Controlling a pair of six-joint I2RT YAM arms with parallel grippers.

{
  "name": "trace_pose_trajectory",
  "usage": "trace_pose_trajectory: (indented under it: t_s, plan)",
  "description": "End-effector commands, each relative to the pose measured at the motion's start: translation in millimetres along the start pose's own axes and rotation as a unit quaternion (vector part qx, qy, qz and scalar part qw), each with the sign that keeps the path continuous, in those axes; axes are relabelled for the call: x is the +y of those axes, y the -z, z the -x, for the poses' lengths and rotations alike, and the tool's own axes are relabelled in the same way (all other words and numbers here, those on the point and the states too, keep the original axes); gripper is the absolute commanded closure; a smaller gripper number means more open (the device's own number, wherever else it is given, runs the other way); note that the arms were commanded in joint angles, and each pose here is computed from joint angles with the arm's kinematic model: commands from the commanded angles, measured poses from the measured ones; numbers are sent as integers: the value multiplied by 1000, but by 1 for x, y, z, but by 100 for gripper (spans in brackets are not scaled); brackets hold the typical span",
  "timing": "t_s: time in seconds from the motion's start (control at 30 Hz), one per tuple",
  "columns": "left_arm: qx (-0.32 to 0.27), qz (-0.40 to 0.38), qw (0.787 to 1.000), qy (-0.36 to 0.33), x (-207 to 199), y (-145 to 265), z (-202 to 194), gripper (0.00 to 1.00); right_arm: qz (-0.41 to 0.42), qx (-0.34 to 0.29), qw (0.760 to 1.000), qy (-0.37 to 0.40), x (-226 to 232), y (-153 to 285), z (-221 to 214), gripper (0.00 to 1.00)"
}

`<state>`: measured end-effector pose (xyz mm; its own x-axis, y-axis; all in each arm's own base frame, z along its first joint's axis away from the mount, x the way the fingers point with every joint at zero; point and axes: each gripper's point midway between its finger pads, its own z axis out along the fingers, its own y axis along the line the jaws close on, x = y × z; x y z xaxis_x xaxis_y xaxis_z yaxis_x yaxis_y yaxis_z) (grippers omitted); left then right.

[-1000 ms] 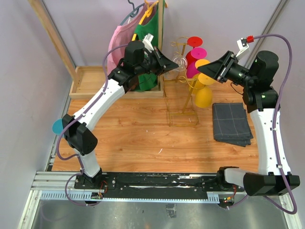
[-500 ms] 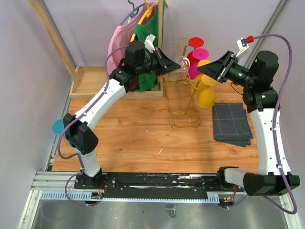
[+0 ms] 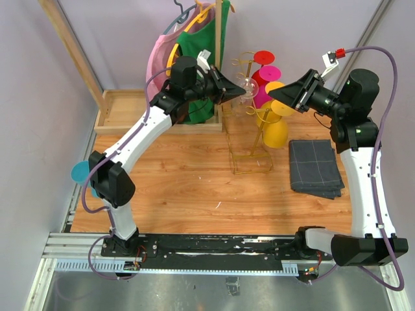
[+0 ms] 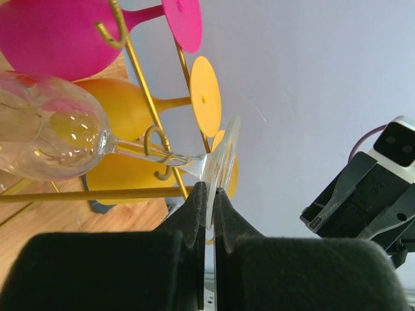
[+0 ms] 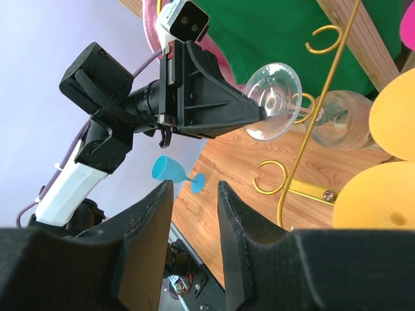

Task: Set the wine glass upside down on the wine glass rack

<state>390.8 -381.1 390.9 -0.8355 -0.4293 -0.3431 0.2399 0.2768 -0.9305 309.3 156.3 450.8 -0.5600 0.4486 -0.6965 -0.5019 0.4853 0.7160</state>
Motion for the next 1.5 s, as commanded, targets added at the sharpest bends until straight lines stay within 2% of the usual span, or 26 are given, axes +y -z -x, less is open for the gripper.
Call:
trace_pose_trajectory:
  t_s: [0.0, 0.67, 0.87, 1.2, 1.47]
  plan:
    - [-3, -33, 999, -5, -15, 3, 7, 100, 6, -14, 1000, 15, 4, 6, 8, 65]
    - [21, -9, 1000, -3, 23, -14, -4, 99, 2, -12, 1000, 13, 0, 5, 6, 65]
    - [20, -10, 1000, -6, 25, -9, -7, 77, 1, -12, 1000, 12, -1, 4, 6, 65]
    - [22, -13, 1000, -12, 21, 0, -12, 63, 0, -12, 1000, 12, -2, 4, 6, 65]
    - [14, -16, 999, -35, 11, 15, -13, 58, 1, -13, 1000, 8, -4, 2, 7, 64]
